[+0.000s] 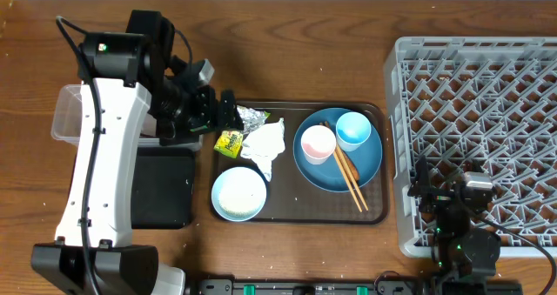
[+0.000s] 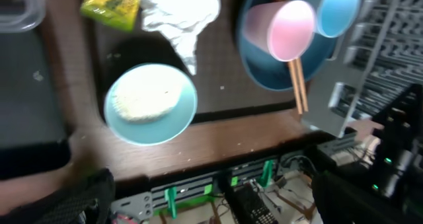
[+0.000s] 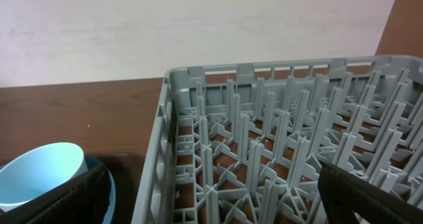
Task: Sort waste into correct bins and load items into the dishwasher rack
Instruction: 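Move the left gripper over the white tissue on the brown tray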
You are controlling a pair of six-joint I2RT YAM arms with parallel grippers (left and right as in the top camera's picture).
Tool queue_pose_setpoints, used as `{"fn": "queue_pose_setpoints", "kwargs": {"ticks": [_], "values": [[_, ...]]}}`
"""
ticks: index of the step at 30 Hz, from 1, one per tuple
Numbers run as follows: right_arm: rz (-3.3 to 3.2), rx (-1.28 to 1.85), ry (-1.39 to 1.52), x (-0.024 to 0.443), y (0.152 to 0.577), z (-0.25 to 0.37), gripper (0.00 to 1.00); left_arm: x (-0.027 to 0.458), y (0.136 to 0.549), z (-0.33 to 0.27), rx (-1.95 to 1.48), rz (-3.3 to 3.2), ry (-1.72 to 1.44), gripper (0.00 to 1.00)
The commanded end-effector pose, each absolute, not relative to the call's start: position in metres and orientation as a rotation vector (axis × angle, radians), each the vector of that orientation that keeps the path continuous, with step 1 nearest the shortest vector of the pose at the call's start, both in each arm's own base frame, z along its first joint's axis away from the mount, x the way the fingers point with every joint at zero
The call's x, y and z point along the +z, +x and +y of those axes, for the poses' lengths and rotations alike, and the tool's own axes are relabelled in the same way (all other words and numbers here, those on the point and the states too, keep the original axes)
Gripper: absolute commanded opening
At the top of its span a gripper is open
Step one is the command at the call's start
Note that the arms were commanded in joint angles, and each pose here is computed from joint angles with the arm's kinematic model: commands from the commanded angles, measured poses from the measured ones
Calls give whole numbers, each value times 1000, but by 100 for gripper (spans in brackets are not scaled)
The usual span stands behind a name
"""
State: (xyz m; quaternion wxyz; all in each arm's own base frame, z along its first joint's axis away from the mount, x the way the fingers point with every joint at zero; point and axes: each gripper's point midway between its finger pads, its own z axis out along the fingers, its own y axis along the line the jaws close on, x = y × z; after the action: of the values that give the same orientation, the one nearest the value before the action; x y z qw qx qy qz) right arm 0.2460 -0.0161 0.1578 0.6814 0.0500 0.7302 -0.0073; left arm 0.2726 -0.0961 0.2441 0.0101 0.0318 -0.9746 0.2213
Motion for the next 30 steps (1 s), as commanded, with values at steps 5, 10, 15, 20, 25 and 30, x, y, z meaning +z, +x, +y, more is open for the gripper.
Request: {"fn": "queue_pose_setpoints", "kwargs": {"ticks": [5, 10, 15, 20, 25, 30], "values": [[1636, 1, 109, 158, 246, -12, 99, 250, 267, -97, 594, -3070, 258, 98], [1636, 1, 109, 158, 246, -12, 99, 243, 264, -102, 387, -3103, 356, 98], [1636, 1, 109, 158, 246, -12, 99, 240, 255, -121, 261, -3137, 330, 98], [1636, 1, 109, 158, 246, -12, 99, 242, 259, -150, 317, -3196, 198, 98], [1636, 1, 109, 158, 246, -12, 99, 244, 263, -155, 339, -3218, 162, 98], [1636, 1, 109, 158, 246, -12, 99, 242, 272, -143, 228, -3280, 125, 77]]}}
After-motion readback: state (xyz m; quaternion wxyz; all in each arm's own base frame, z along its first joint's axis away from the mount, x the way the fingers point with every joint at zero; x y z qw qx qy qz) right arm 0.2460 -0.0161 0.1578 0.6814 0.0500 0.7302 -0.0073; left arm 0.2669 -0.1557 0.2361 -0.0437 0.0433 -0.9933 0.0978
